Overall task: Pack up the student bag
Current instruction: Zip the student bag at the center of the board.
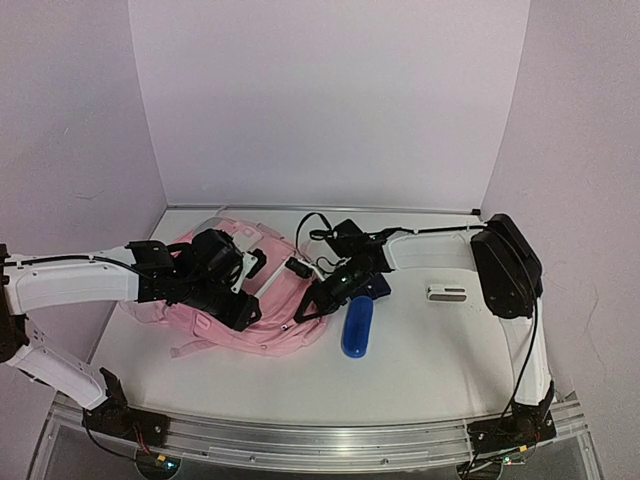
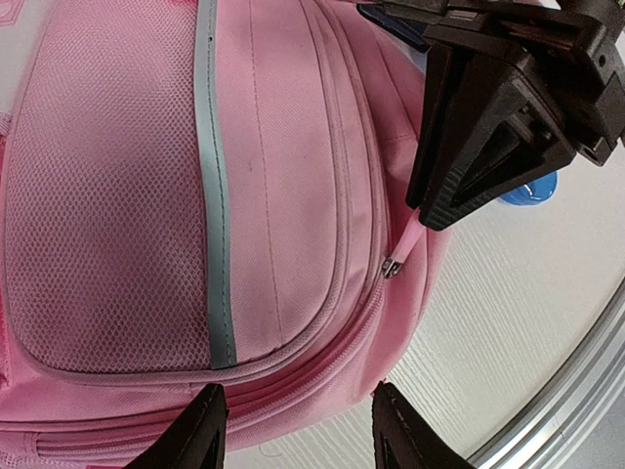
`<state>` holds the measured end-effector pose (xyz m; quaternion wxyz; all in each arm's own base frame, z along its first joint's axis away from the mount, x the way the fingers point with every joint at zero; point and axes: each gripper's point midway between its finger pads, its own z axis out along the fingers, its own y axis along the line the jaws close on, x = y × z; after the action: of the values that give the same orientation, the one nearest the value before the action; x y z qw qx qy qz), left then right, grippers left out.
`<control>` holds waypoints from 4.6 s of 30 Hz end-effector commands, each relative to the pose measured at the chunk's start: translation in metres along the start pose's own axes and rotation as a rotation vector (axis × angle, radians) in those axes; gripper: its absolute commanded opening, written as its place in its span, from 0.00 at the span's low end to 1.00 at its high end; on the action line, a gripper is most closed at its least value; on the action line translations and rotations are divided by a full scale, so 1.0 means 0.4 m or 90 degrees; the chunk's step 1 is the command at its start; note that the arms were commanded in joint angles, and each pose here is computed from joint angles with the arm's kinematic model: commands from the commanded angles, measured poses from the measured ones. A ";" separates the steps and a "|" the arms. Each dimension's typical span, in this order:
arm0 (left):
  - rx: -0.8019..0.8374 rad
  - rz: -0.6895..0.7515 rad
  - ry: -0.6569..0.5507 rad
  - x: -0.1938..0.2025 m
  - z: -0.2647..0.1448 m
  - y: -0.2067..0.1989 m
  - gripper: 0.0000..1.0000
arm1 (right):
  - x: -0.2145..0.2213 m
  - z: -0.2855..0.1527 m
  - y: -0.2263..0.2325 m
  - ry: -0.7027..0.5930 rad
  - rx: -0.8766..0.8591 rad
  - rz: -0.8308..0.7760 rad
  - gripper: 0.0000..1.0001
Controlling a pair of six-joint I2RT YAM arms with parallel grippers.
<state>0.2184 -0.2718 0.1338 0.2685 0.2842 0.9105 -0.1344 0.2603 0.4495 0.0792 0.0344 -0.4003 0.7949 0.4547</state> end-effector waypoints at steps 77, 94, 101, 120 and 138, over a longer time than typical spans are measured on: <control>-0.175 0.329 -0.026 0.070 -0.101 0.066 0.00 | -0.103 -0.202 0.037 -0.148 0.046 0.028 0.00; -0.163 0.346 -0.125 0.024 -0.225 0.067 0.00 | -0.074 -0.250 0.042 -0.160 0.366 -0.477 0.00; -0.141 0.348 -0.085 0.066 -0.189 0.061 0.00 | -0.164 -0.208 0.090 -0.125 0.551 -0.697 0.00; -0.273 0.453 0.035 0.127 -0.162 0.192 0.05 | -0.049 -0.293 0.031 -0.066 0.884 -0.920 0.00; 0.003 0.359 -0.119 -0.024 -0.060 -0.071 0.63 | -0.025 -0.182 0.138 -0.199 0.953 -0.970 0.02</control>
<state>0.1903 -0.2594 0.1521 0.3492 0.5211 0.7775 -0.0451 0.2562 0.4109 0.1290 0.5878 -0.6643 0.3921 -0.2439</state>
